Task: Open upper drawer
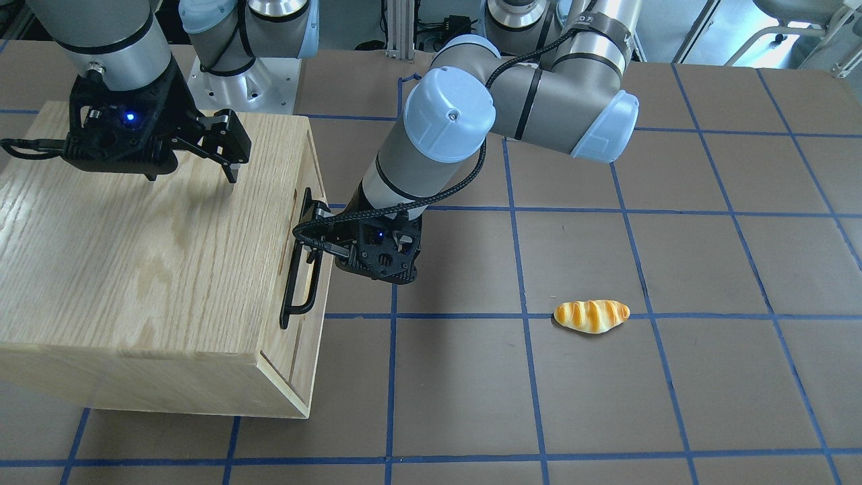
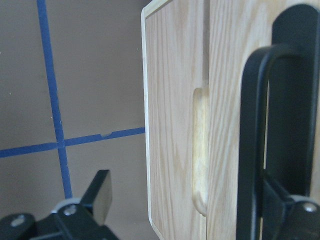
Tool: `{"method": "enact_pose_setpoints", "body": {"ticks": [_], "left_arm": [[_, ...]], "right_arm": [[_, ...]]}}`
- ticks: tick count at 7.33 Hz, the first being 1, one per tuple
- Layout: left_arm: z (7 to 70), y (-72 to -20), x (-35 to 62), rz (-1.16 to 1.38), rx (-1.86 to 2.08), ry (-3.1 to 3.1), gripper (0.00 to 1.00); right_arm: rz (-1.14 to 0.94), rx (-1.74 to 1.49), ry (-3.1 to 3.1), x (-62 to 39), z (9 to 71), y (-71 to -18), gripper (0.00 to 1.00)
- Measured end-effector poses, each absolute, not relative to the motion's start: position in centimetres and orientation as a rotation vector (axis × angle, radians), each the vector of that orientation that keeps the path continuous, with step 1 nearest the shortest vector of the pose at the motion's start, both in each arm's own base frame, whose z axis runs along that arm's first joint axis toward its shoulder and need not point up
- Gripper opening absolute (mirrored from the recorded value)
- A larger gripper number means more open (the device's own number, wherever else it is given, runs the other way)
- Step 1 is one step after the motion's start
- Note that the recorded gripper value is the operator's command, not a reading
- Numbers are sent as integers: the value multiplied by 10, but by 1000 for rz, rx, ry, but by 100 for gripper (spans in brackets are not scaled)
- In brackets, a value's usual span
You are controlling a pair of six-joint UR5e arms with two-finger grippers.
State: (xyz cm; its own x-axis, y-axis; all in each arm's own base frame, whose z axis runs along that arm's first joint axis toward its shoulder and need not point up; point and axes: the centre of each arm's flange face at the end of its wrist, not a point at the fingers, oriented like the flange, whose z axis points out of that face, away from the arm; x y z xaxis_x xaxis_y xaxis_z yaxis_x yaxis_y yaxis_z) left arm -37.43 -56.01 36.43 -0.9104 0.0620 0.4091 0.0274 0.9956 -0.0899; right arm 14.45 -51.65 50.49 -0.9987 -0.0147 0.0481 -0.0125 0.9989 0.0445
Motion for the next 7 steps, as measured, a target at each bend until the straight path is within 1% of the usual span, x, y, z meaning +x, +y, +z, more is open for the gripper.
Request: {"method": "enact_pose_setpoints", "body": {"ticks": [7], "left_arm": [[369,-579,-338,146,-45,-2722,100]], "right_arm": [[-69,22,-3092,145,505,-516,100]]}}
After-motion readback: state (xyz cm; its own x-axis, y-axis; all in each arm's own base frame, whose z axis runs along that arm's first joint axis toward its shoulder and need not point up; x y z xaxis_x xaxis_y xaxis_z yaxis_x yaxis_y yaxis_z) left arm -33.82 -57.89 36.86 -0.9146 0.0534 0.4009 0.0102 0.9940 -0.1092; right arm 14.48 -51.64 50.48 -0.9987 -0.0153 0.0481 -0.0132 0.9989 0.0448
